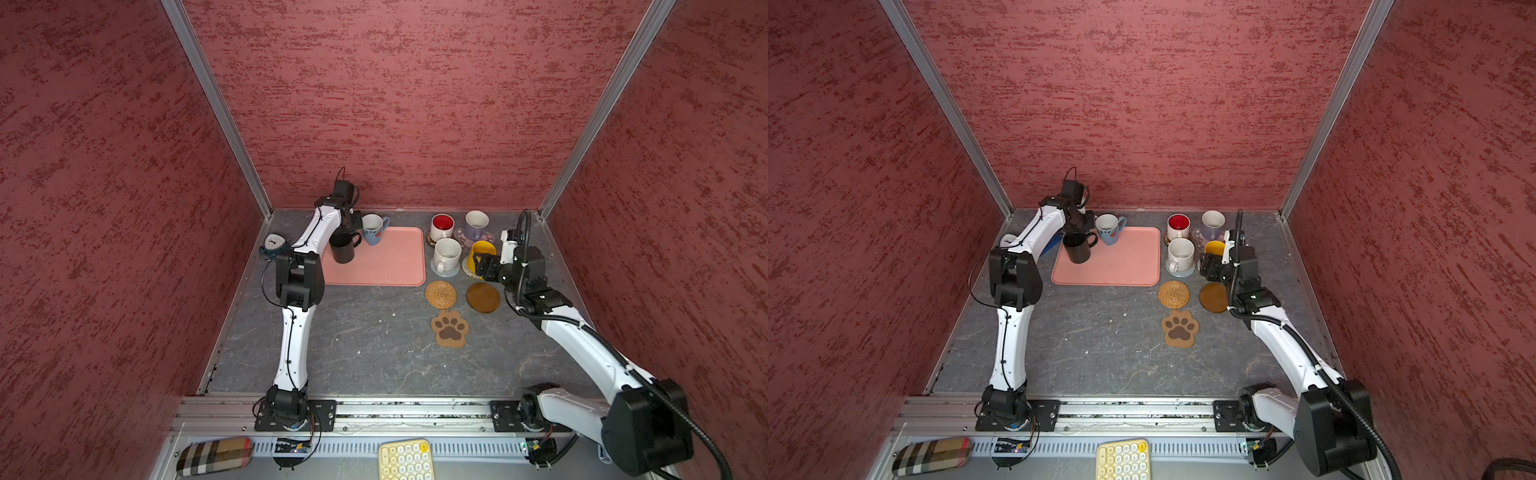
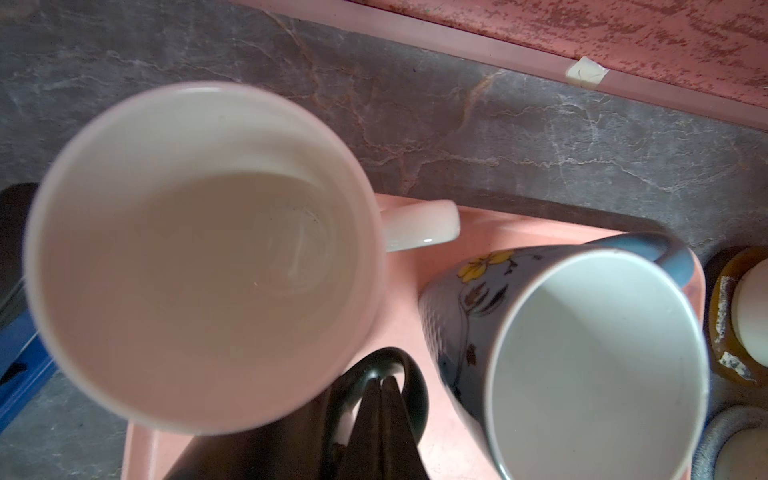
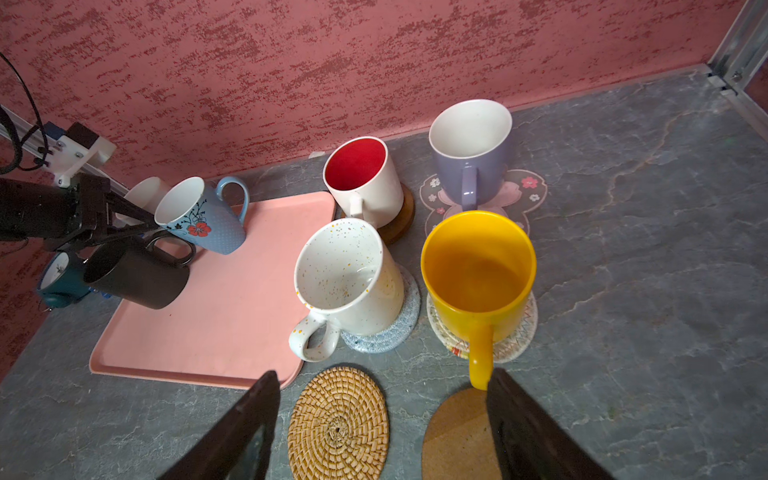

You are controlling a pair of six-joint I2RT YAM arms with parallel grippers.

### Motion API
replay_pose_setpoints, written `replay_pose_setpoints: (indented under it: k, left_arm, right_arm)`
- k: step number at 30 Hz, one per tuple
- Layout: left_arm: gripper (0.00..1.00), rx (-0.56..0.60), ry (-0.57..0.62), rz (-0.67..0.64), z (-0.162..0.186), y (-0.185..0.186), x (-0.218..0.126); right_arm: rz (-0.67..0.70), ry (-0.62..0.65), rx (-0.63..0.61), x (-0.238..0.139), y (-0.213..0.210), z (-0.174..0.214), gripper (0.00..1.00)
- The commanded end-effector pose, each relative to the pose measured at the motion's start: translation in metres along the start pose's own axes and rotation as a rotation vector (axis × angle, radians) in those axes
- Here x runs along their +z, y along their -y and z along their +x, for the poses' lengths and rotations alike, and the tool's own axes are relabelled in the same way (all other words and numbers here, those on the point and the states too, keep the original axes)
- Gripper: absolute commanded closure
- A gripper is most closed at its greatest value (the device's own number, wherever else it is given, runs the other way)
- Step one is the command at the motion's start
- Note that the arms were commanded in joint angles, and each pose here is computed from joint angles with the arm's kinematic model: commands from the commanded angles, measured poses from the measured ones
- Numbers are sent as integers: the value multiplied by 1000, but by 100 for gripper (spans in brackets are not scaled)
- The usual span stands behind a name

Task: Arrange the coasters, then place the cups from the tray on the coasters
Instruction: 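Lower the left gripper into the black mug's rim, then close the left gripper on the black mug's rim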

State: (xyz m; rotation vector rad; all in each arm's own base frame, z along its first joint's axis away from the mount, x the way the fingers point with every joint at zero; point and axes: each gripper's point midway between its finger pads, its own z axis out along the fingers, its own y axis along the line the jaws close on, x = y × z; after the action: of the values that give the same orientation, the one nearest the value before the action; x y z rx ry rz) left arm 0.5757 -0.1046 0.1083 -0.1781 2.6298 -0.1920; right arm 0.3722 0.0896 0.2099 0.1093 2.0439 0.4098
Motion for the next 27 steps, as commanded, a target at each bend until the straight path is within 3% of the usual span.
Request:
replay_pose_setpoints:
  k: [1, 16, 27]
  left_arm:
    - [100, 27, -13, -9, 3, 3, 7]
    - [100, 55, -68, -31, 28, 7, 9]
    - [100, 52, -59, -23, 42, 6, -10]
  right_arm:
    - [-34, 49, -14, -3, -11, -20, 21]
    - [-41, 73, -12, -15, -13, -23, 20]
    - [-53, 76, -8, -20, -16, -21, 19]
